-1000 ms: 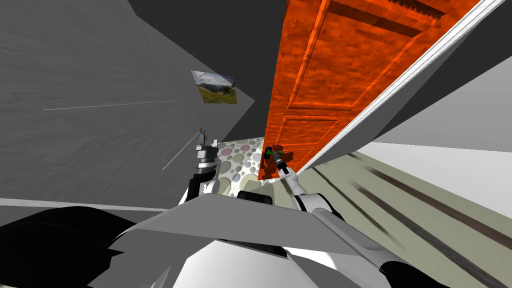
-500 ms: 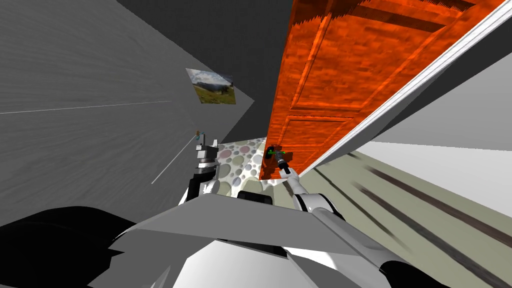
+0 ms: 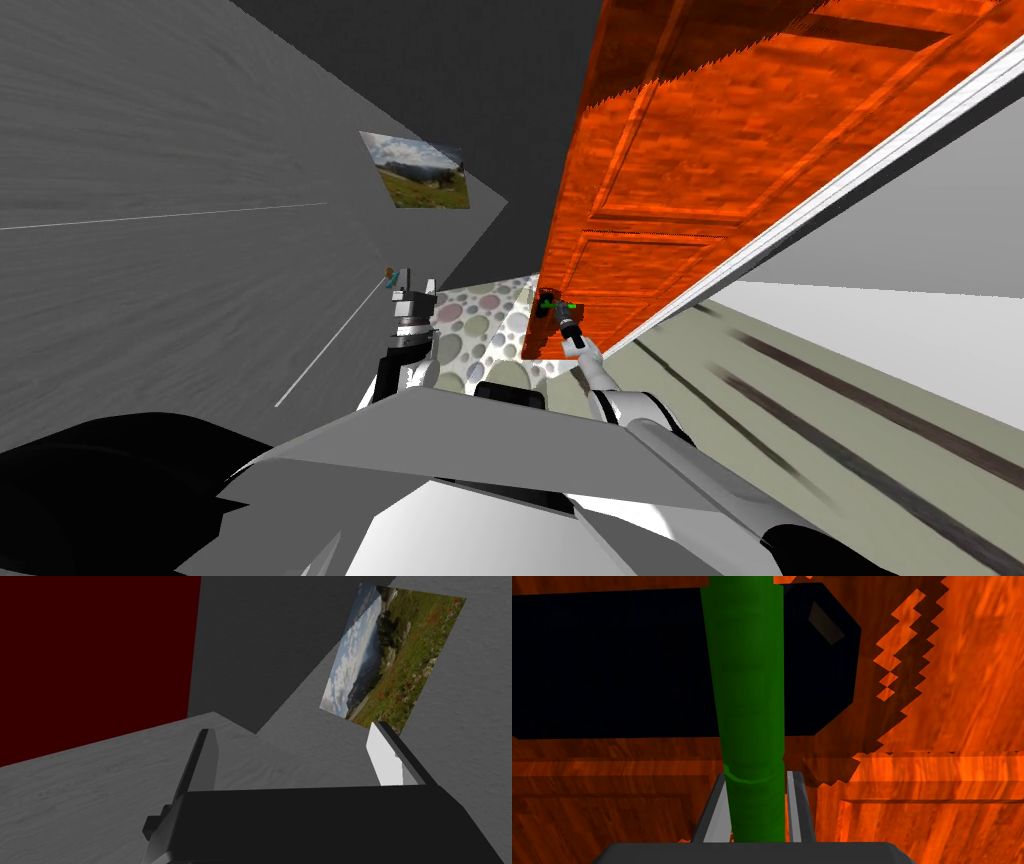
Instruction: Push the door open
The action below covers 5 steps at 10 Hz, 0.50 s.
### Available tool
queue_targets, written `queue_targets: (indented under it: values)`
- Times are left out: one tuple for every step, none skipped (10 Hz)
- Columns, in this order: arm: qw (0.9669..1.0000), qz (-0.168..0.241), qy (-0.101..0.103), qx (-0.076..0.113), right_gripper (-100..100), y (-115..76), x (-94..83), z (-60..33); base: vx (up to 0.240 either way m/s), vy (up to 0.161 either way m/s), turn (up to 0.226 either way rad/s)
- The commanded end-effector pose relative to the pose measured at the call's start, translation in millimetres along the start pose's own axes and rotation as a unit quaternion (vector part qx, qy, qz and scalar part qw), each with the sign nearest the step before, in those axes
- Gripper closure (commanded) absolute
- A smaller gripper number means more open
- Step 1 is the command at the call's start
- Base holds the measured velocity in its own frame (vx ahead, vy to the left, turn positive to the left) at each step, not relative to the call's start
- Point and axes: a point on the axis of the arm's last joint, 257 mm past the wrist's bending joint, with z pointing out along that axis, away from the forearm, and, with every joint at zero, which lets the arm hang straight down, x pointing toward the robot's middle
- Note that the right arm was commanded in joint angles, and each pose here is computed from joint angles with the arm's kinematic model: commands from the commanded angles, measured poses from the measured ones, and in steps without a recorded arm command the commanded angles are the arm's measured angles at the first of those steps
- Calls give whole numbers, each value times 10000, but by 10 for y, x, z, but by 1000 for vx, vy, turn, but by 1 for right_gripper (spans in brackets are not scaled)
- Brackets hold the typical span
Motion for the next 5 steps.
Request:
queue_targets:
  values:
    - [10000, -27, -44, -64, 100, 47, -88, 14, 49, 46, -2]
    - [9998, -26, -192, -55, 100, 42, -213, -4, 97, 95, -56]
    - [9997, -26, -240, -51, 100, 40, -254, -10, 129, 169, -72]
    - [9995, -25, -328, -45, 100, 37, -327, -23, 162, 159, -76]
    - [9991, -24, -411, -38, 100, 33, -397, -36, 158, 160, -58]
